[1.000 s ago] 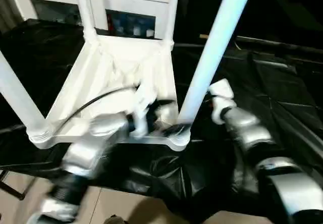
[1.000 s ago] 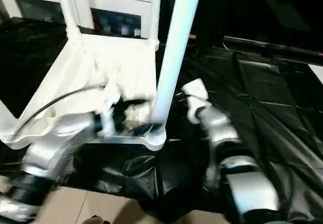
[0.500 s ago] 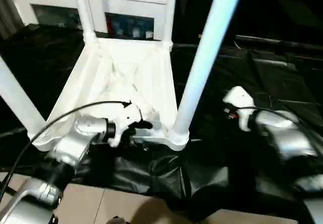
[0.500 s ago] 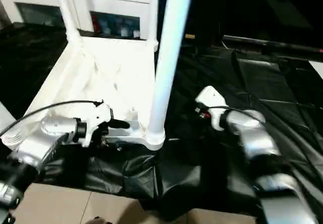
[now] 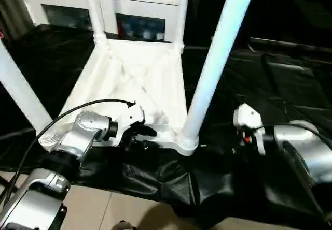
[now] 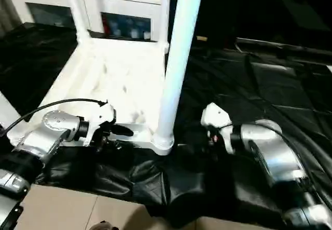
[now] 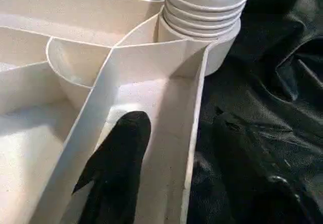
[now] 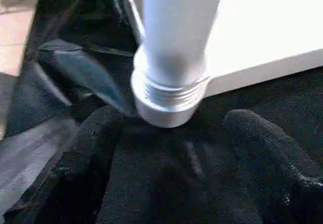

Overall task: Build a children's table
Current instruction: Rotate table base, then rotate leg to tighten

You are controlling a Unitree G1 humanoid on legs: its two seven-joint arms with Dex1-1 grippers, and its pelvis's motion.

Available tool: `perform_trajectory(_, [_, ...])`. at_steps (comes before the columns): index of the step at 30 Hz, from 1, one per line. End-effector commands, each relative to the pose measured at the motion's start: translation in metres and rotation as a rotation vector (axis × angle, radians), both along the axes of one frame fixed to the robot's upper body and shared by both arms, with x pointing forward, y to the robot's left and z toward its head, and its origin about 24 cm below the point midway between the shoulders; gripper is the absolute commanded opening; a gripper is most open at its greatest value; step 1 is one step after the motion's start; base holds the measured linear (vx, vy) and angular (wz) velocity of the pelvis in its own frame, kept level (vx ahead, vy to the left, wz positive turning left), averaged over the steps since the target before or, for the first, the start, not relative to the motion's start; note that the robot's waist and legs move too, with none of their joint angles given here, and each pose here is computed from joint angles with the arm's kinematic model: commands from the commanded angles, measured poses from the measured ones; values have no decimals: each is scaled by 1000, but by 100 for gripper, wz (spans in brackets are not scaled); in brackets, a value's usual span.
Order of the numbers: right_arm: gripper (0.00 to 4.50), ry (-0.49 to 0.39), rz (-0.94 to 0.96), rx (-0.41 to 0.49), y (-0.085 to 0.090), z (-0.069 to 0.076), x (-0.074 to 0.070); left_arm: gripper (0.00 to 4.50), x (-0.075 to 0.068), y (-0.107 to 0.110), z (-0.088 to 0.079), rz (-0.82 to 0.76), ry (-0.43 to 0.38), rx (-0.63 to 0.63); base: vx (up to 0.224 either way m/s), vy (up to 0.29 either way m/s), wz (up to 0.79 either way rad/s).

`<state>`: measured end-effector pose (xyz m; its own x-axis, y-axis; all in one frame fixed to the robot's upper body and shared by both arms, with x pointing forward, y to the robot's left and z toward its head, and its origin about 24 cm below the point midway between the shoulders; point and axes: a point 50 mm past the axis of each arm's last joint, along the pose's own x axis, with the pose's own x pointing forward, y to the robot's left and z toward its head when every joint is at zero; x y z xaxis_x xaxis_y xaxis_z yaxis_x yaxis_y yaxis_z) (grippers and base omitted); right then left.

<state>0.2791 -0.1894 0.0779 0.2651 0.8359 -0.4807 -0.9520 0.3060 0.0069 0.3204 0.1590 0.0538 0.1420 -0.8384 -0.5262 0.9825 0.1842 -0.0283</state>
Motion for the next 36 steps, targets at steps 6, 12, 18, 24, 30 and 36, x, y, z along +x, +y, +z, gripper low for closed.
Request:
perform_trajectory(6, [450,8,13,7,3,5,-4,158,0,7,-5,-14,43,52,0,0,0])
perform_trajectory(12, [450,11,3,0,4,5,-7,119,1,9,-7,-18,57,76,0,0,0])
perform_trajectory(18, [450,23,7,6,8,4,-6,71,1,11,-9,-23,80,99,0,0,0])
perform_trajectory(24, [450,25,9,13,12,4,-7,19,-1,12,-11,-29,94,108,0,0,0])
perform_trajectory(30, [450,-21,-11,53,21,2,-6,1,-4,9,-5,74,111,-38,0,0,0])
perform_trajectory(36, [450,-75,-136,60,38,-11,10,1,-22,-2,-5,187,102,-146,0,0,0])
